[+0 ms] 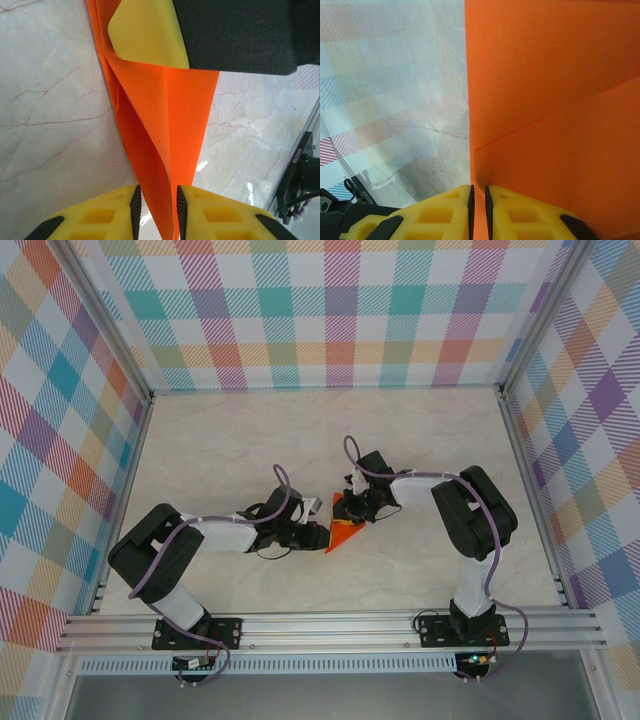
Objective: Fold a paper plane with a square sheet of paper (pick it up from the middle)
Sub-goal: Fourth fold the wing at the center of the table.
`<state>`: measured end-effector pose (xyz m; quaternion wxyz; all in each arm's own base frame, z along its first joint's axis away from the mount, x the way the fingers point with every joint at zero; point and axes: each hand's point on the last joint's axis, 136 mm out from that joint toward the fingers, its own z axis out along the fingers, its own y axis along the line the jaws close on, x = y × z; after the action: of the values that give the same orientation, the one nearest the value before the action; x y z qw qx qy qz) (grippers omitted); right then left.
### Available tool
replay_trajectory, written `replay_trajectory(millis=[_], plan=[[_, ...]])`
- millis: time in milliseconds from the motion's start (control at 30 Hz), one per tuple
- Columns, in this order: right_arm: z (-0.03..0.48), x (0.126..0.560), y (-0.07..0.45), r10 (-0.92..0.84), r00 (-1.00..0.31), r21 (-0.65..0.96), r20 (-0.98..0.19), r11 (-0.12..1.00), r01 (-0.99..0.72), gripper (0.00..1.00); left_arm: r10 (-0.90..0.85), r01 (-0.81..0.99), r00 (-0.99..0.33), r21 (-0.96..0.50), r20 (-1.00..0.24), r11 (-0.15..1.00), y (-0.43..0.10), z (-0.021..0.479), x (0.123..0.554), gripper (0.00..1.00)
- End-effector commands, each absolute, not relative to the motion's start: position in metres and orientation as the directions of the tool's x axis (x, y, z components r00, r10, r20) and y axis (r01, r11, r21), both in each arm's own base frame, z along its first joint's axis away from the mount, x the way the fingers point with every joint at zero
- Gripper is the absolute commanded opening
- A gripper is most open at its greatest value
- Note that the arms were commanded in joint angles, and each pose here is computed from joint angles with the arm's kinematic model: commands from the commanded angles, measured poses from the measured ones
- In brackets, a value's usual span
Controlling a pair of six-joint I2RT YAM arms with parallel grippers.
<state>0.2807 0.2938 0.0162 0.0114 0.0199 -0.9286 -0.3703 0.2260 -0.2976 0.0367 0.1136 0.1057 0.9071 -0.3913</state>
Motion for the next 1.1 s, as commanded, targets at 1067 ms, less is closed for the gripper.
replay_trajectory(millis=[1067], plan=[[-0.030,0.253,0.268,-0.029,-0.994,0.588,0.101,0.808,0.037,0.17,0.281,0.365,-0.929,-0.720,-0.241,0.590,-0.311,0.017,0.188,0.00]])
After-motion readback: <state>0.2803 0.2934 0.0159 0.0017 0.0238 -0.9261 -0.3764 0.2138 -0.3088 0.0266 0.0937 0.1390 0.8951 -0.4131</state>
